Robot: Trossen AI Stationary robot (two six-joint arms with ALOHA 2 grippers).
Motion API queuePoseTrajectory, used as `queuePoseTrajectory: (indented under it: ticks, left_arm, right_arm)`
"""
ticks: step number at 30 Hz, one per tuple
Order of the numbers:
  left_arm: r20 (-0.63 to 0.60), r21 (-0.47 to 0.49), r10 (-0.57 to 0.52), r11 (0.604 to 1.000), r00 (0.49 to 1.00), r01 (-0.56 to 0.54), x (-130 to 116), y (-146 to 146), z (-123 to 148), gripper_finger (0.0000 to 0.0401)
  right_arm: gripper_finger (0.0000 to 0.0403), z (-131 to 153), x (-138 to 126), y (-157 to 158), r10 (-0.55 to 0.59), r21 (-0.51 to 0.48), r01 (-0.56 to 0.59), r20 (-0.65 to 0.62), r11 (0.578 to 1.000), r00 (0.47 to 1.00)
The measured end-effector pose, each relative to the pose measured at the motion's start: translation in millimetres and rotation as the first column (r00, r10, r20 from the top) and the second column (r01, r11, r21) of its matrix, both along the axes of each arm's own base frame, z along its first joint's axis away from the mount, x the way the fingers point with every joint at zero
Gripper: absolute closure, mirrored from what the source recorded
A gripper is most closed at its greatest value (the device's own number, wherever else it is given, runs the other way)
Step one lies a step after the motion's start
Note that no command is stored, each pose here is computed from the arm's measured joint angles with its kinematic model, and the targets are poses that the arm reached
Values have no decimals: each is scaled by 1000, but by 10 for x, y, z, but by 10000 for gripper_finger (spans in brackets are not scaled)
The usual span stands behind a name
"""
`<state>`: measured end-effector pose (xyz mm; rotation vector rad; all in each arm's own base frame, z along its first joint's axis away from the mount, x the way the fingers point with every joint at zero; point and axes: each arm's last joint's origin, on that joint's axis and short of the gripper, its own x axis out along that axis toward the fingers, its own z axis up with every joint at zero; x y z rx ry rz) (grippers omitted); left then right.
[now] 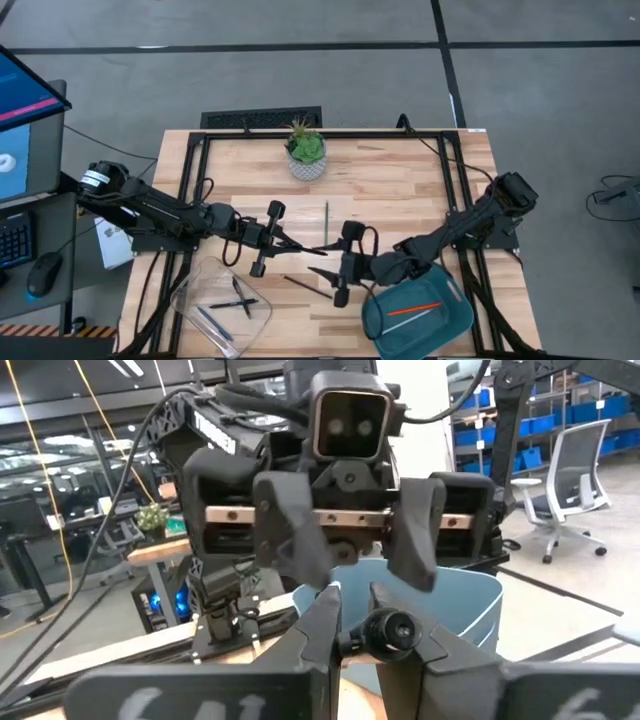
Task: Sort pens & pencils
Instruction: Put the black pen into the transparent bin
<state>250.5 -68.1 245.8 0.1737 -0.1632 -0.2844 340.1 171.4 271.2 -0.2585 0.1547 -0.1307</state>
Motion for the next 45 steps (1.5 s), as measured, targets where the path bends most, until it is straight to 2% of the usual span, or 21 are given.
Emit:
queuePoseTrajectory:
  ticks: [5,8,13,16,20,23,27,45]
  left_arm:
    - [-4,-9,-2,1000,1000,2,0,0,0,375]
    - [-9,-12,-2,1000,1000,2,0,0,-4,375]
    - [-12,-12,-2,1000,1000,2,0,0,-7,375]
    - [-12,-12,-2,1000,1000,2,0,0,-7,375]
    - [-12,-12,-2,1000,1000,2,0,0,-7,375]
    - [-12,-13,-2,1000,1000,2,1,0,-7,375]
    - [-23,-12,-3,1000,1000,2,1,0,-17,375]
    - [-32,-20,-5,1000,999,4,2,-1,-22,374]
  right_arm:
    - [174,-2,-54,78,-35,-41,35,-2,999,999]
    - [175,8,-98,113,-115,-74,115,8,991,993]
    - [175,68,-183,168,-287,-80,291,63,953,956]
    - [175,87,-228,225,-306,-119,313,72,942,949]
    - [175,91,-271,278,-315,-121,323,75,939,946]
    - [175,92,-313,307,-376,-126,384,81,915,923]
    - [175,92,-382,343,-479,-137,488,92,862,873]
    - [175,83,-407,367,-487,-154,495,88,855,869]
